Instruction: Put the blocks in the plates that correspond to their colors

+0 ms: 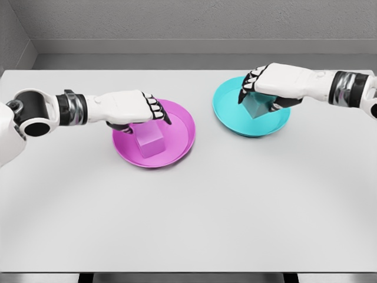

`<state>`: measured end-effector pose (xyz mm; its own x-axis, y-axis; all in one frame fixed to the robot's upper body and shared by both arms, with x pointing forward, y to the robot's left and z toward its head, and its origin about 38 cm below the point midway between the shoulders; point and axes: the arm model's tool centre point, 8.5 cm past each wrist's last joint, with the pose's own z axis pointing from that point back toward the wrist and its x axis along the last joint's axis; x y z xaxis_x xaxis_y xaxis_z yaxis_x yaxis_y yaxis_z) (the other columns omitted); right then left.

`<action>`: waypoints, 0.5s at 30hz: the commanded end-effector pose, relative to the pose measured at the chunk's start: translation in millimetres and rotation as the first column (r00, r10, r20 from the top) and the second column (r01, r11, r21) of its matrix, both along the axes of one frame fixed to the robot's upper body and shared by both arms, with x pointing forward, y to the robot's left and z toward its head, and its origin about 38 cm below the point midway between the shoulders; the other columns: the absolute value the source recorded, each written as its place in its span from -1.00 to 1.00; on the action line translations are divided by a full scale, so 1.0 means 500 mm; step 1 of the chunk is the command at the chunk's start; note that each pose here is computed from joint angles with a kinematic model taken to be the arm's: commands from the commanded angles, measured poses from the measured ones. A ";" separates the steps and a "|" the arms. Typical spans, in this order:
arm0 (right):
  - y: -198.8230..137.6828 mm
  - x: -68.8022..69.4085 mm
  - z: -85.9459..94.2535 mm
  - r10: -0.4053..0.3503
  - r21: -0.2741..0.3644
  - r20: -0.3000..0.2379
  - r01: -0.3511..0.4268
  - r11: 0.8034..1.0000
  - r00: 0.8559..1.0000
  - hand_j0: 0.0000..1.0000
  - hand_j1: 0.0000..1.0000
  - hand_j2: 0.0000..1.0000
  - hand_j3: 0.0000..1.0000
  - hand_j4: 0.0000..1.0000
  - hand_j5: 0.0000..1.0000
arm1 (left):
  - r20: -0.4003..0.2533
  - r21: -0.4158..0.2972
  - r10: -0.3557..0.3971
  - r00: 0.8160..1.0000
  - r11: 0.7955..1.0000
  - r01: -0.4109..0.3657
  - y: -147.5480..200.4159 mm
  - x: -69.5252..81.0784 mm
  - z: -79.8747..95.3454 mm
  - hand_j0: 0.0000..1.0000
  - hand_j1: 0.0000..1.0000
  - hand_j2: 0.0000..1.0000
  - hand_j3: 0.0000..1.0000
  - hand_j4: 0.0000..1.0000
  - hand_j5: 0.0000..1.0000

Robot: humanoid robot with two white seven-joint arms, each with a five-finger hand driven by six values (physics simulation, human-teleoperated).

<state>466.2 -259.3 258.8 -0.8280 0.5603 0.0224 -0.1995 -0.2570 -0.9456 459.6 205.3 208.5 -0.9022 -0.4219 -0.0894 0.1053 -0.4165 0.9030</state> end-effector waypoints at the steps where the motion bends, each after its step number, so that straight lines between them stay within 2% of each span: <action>1: 0.003 0.004 -0.004 -0.006 0.012 -0.008 0.006 1.000 1.000 1.00 1.00 1.00 1.00 1.00 1.00 | -0.008 -0.019 0.008 1.000 1.000 -0.008 0.004 0.001 0.004 1.00 1.00 1.00 1.00 1.00 1.00; 3: 0.004 0.007 0.004 -0.005 0.012 0.001 0.005 1.000 1.000 1.00 1.00 1.00 1.00 1.00 1.00 | -0.033 -0.070 0.011 0.999 0.997 -0.013 0.007 0.000 0.015 1.00 1.00 1.00 1.00 1.00 1.00; 5: 0.002 0.007 0.002 -0.008 0.012 0.000 0.008 1.000 1.000 1.00 1.00 1.00 1.00 1.00 1.00 | -0.094 -0.141 0.080 0.992 0.986 -0.093 0.090 -0.005 0.042 1.00 1.00 1.00 1.00 1.00 1.00; 6: 0.000 0.007 0.002 -0.010 0.011 0.000 0.010 1.000 1.000 1.00 1.00 1.00 1.00 1.00 1.00 | -0.100 -0.165 0.118 0.988 0.977 -0.133 0.130 -0.005 0.063 1.00 1.00 1.00 1.00 1.00 1.00; 8: -0.013 0.011 0.014 -0.030 0.025 0.013 0.030 0.999 0.999 1.00 1.00 1.00 1.00 1.00 1.00 | -0.114 -0.220 0.218 0.969 0.946 -0.239 0.238 -0.014 0.119 1.00 1.00 1.00 1.00 1.00 1.00; 9: -0.022 0.012 0.023 -0.041 0.032 0.022 0.040 0.999 0.999 1.00 1.00 1.00 1.00 1.00 1.00 | -0.133 -0.232 0.255 0.958 0.932 -0.280 0.280 -0.024 0.133 1.00 1.00 1.00 1.00 1.00 1.00; 10: -0.028 0.012 0.026 -0.048 0.033 0.025 0.047 0.998 0.999 1.00 1.00 1.00 1.00 1.00 1.00 | -0.161 -0.235 0.273 0.948 0.923 -0.306 0.302 -0.035 0.125 1.00 1.00 1.00 1.00 1.00 1.00; 11: -0.032 0.012 0.026 -0.051 0.029 0.025 0.050 0.998 0.998 1.00 1.00 1.00 1.00 1.00 1.00 | -0.178 -0.236 0.269 0.947 0.922 -0.306 0.297 -0.038 0.109 1.00 1.00 1.00 1.00 1.00 1.00; 15: -0.059 0.008 0.028 -0.079 0.028 0.026 0.078 0.997 0.997 1.00 1.00 1.00 1.00 1.00 1.00 | -0.200 -0.223 0.275 0.940 0.922 -0.317 0.304 -0.046 0.088 1.00 1.00 1.00 1.00 1.00 1.00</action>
